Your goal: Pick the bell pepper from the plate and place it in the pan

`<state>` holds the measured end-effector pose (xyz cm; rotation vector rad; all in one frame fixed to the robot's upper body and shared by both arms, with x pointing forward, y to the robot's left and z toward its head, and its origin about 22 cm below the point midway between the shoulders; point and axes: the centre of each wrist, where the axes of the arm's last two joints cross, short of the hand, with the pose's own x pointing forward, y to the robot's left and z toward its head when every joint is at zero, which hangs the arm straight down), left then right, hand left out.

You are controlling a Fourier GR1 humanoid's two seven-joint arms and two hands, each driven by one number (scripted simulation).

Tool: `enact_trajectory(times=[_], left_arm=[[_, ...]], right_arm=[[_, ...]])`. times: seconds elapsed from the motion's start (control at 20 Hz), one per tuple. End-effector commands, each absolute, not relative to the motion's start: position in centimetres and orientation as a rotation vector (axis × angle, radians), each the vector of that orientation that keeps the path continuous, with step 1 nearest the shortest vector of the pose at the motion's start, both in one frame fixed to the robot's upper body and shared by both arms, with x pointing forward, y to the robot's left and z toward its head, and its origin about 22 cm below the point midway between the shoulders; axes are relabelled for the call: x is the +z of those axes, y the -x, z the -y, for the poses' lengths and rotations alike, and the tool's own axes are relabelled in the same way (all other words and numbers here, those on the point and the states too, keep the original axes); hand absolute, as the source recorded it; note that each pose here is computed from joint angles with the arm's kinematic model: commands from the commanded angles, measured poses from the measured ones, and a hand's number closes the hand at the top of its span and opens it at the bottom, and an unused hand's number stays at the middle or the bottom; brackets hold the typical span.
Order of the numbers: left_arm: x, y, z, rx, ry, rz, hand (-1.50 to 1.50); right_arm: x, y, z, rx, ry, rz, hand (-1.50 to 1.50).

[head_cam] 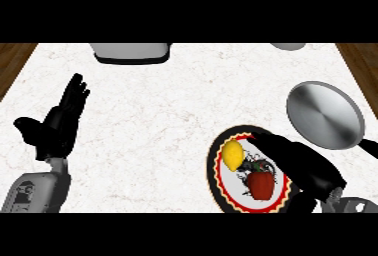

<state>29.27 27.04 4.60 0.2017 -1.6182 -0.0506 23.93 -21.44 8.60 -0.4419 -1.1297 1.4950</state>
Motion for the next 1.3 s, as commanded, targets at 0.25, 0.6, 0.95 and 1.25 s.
enact_trajectory(times=[0.25, 0.6, 0.95, 1.25], left_arm=[[5.8, -29.7, -27.3, -0.041, -0.190, 1.621, 0.00], [5.5, -30.1, -27.3, -0.043, -0.200, 1.613, 0.00], [5.3, -29.3, -27.8, -0.048, -0.195, 1.616, 0.00], [5.7, -30.0, -26.9, -0.043, -0.206, 1.619, 0.00]], right_arm=[[7.0, -23.5, 19.9, 1.587, 0.498, 0.999, -1.50], [3.7, -25.4, 18.5, 1.595, 0.486, 0.988, -1.50], [2.7, -24.3, 19.5, 1.641, 0.509, 0.916, -1.50], [0.6, -25.5, 17.5, 1.642, 0.475, 0.897, -1.50]])
